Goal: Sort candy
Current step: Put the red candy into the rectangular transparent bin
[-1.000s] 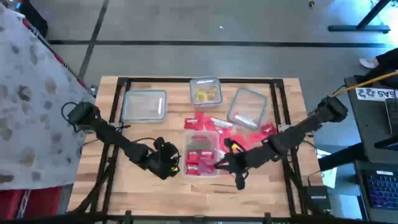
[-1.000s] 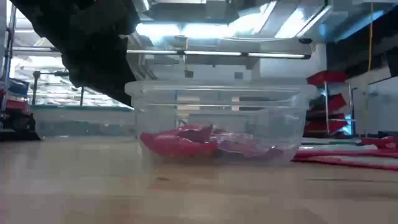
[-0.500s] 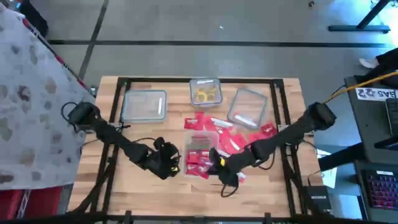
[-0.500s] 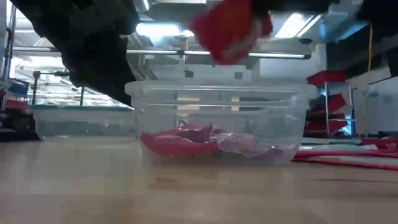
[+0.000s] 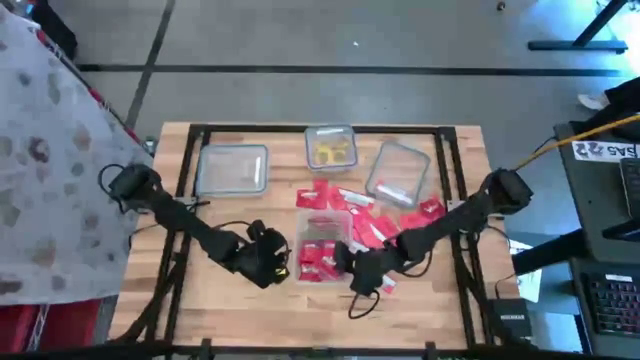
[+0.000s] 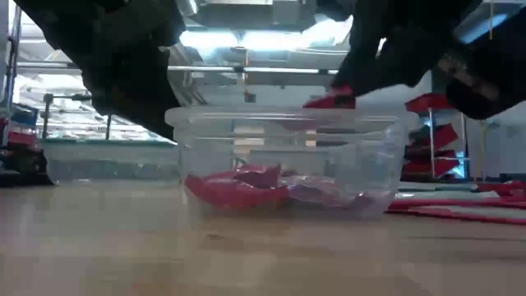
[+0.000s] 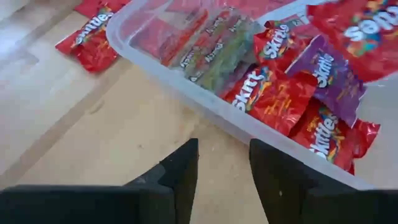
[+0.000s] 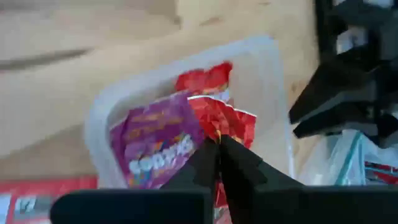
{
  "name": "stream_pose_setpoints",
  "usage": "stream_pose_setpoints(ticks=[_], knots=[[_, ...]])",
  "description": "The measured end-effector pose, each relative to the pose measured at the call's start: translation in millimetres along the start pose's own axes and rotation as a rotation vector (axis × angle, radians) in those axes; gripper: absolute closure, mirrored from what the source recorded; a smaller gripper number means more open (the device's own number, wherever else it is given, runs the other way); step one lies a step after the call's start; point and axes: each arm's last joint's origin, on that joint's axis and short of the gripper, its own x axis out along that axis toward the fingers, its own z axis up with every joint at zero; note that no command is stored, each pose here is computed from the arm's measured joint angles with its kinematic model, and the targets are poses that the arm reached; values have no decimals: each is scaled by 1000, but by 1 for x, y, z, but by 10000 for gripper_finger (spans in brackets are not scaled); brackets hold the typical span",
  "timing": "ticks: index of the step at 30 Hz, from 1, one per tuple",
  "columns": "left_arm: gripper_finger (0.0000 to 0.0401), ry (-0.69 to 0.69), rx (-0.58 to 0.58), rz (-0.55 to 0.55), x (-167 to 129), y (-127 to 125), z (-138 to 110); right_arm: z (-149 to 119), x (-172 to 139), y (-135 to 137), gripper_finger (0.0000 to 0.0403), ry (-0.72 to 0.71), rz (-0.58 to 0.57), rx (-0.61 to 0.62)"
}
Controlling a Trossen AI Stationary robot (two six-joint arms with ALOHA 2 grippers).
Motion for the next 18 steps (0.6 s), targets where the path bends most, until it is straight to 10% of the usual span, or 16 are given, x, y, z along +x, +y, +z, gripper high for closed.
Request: stream_pose_setpoints(ticks=[8,18], knots=[[272,0,-4,0,0,0,0,-2,0,3,390,16,29,-11],[272,0,-4,0,0,0,0,-3,0,3,264,37,23,-53]])
